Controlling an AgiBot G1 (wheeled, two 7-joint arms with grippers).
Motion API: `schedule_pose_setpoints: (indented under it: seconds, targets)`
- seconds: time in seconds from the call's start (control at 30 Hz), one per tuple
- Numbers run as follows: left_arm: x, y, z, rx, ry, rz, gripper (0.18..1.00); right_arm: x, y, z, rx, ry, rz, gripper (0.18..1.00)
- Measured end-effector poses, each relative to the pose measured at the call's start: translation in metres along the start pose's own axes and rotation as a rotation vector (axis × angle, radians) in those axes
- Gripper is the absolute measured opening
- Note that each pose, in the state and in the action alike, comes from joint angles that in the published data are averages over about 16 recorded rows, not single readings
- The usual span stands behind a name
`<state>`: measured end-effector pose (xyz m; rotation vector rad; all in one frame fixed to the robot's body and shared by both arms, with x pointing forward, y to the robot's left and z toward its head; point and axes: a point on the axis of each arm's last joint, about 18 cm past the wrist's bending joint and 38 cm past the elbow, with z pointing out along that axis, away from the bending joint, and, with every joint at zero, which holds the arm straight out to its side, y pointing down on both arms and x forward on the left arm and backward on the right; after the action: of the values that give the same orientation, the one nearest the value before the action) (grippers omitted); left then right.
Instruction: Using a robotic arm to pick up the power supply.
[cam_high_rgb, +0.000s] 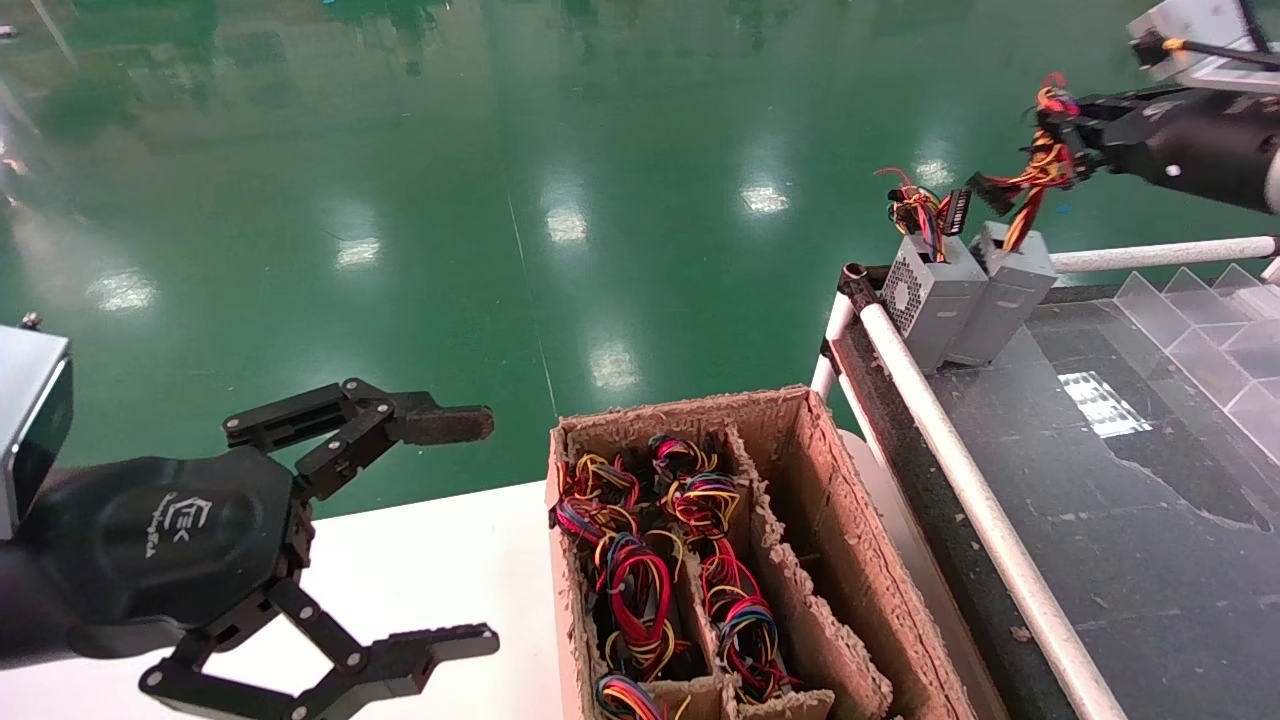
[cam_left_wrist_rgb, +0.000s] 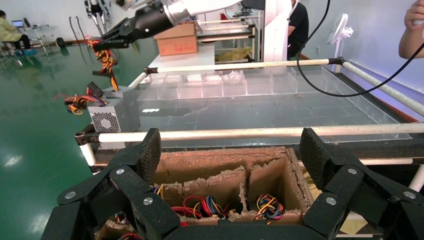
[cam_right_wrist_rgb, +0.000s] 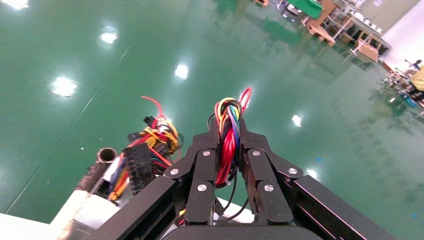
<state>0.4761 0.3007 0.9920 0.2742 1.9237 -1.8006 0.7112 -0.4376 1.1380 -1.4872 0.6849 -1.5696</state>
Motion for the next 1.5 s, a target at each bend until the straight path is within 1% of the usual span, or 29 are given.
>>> schedule_pose_setpoints:
  seconds: [0.4, 0.7, 0.9, 1.1, 1.33, 1.5]
  targets:
    - [0.0, 0.0, 0.0, 0.0, 0.0, 0.0, 1.001, -0.02, -0.006, 0.013, 0.0, -0.032, -0.027, 0.25]
    - [0.0, 0.0, 0.0, 0.0, 0.0, 0.0, 1.001, -0.025, -0.005, 0.016, -0.006, -0.036, -0.033, 0.26]
    - [0.0, 0.0, 0.0, 0.0, 0.0, 0.0, 1.001, -0.026, -0.005, 0.016, -0.011, -0.039, -0.038, 0.293]
    - [0.0, 0.0, 0.0, 0.0, 0.0, 0.0, 1.001, -0.025, -0.005, 0.016, -0.013, -0.042, -0.042, 0.357]
    - [0.0, 0.0, 0.0, 0.0, 0.0, 0.0, 1.001, -0.024, -0.007, 0.014, -0.007, -0.051, -0.032, 0.479]
    - [0.0, 0.0, 0.0, 0.0, 0.0, 0.0, 1.001, -0.023, -0.01, 0.011, 0.009, -0.063, 0.001, 0.582]
